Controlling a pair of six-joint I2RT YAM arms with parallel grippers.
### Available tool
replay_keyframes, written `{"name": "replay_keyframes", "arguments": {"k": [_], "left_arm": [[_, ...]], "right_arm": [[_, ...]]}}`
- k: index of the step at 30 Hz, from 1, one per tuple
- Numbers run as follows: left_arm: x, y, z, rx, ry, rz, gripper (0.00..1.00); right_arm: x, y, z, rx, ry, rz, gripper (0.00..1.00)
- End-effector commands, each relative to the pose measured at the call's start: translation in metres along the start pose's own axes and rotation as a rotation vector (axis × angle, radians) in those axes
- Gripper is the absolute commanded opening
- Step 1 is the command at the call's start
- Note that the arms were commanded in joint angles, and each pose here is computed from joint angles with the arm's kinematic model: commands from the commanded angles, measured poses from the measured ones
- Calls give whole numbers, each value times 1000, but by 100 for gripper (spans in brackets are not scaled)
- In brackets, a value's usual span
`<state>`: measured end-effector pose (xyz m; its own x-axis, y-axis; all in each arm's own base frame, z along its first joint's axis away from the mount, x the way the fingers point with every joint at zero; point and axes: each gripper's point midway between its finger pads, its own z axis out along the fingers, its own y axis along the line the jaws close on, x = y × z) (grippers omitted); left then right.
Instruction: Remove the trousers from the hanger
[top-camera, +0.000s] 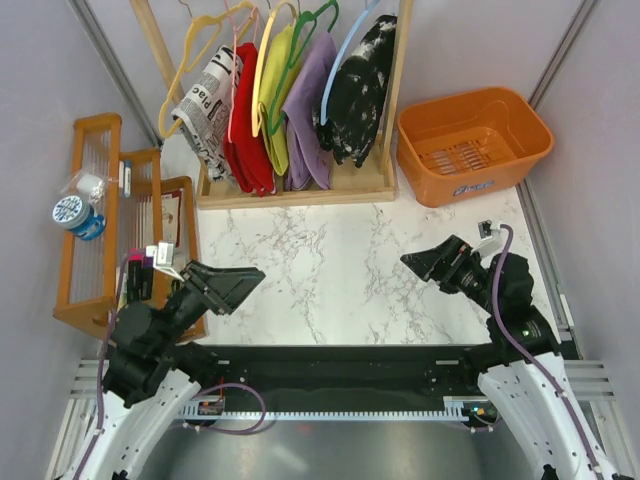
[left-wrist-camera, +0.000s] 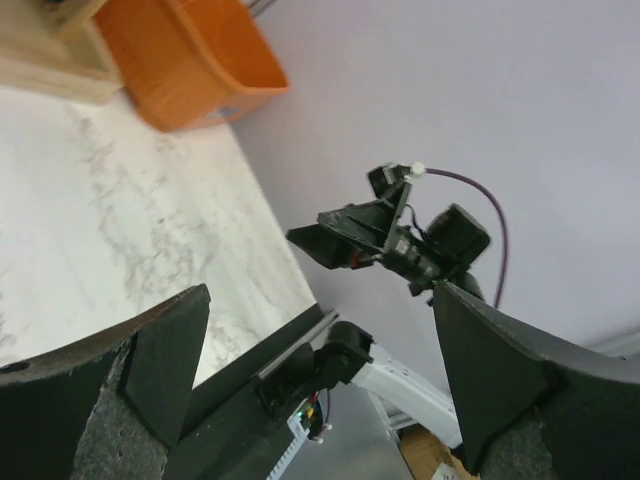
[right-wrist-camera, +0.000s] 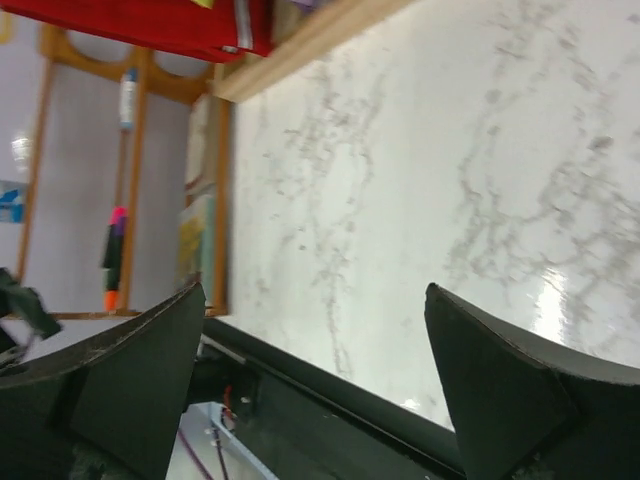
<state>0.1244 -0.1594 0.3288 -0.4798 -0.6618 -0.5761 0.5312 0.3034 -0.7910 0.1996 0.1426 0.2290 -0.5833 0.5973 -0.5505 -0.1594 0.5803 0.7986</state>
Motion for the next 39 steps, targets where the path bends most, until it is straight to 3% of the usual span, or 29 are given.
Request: {"name": "replay_keyframes", "arguments": {"k": [1,4,11,14,18,21,30,39], "left_arm": [[-2,39,8,-281,52,-23,100],[-5,28,10,-259,65,-30,100],[-31,-4,6,-126,-51,81,100],[-20,-4,23,-117,50,79,99],[10,-7,43,-41,256,65,92],[16,-13,52,19,304,63,89],[-5,-54,89,108,346,144,83],[-20,-59,139,26,346,288,77]], "right_arm": [[-8,-23,-5,176,10,-75,98],[-20,-23,-2,231,-28,12,98],[-10,12,4,46,78,-57,98],[-14,19,3,7,52,-92,98],[-19,33,-1,-50,34,-125,98],[-18,38,0,-72,56,-136,98],[-35,57,10,-96,83,-200,98],[-70,88,36,-118,98,-249,98]]}}
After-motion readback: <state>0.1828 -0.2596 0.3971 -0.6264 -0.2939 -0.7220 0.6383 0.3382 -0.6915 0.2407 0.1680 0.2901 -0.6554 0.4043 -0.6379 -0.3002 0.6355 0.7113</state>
